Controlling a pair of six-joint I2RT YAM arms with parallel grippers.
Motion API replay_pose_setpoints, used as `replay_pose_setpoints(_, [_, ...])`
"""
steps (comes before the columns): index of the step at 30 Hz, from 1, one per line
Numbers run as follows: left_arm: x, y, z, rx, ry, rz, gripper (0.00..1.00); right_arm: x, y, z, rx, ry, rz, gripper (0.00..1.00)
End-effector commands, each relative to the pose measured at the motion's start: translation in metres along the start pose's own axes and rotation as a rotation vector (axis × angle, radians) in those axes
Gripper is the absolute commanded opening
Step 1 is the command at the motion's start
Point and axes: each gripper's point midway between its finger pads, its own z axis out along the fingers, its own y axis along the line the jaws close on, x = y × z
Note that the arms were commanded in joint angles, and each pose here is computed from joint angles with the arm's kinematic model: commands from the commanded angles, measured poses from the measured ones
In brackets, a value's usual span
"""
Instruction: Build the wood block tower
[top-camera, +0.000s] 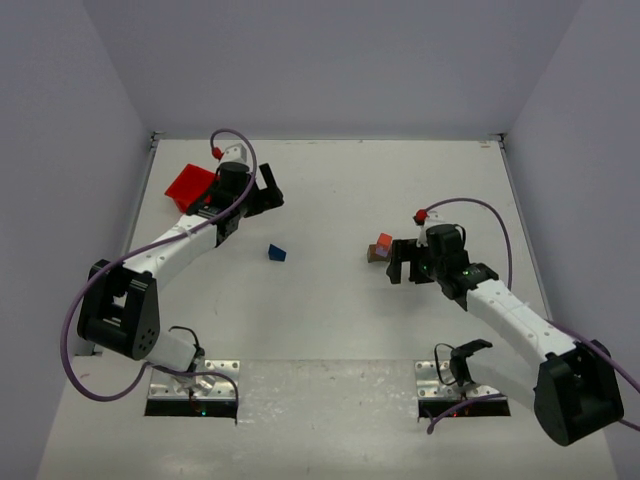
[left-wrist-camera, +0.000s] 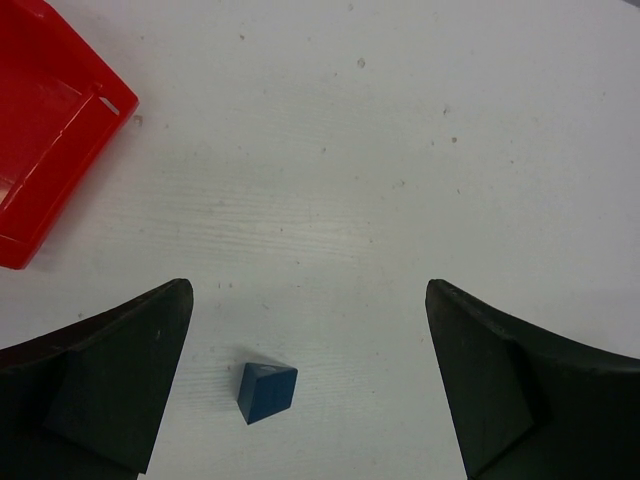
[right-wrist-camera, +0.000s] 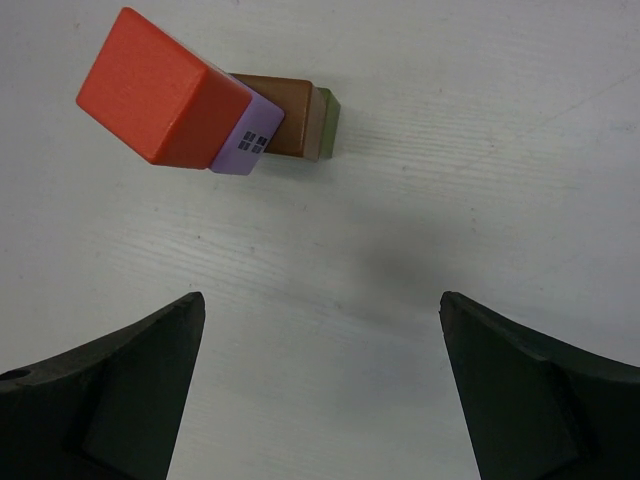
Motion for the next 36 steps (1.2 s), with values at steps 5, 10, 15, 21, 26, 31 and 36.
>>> replay_pose_setpoints(5, [-0.019,-0.015,-0.008,0.064,-0.082,0.01,1.0,-0.016,0.001,0.021,-0.033,-0.134,-0.085,0.99])
replay_pose_setpoints(10, [-0.02,-0.013,-0.008,0.052,-0.087,0.011,1.0,-0.028,-0.006,0.03,0.005,-0.21,-0.098,0.99])
replay_pose_setpoints(15, [-0.02,-0.012,-0.008,0.05,-0.091,0.012,1.0,-0.034,-0.002,0.032,-0.023,-0.274,-0.121,0.99])
replay_pose_setpoints(21, [-0.021,-0.012,-0.009,0.05,-0.095,0.012,1.0,-0.034,-0.002,0.035,-0.025,-0.273,-0.132,0.99])
replay_pose_setpoints(26, [-0.021,-0.011,-0.011,0.049,-0.099,0.011,1.0,-0.036,-0.007,0.037,0.0,-0.272,-0.126,0.99])
replay_pose_setpoints(31, [-0.022,-0.012,-0.011,0.052,-0.102,0.011,1.0,-0.038,-0.009,0.038,0.019,-0.275,-0.125,0.99])
replay_pose_setpoints(36, [-0.022,-0.012,-0.011,0.053,-0.104,0.01,1.0,-0.041,-0.013,0.039,0.041,-0.277,-0.117,0.99])
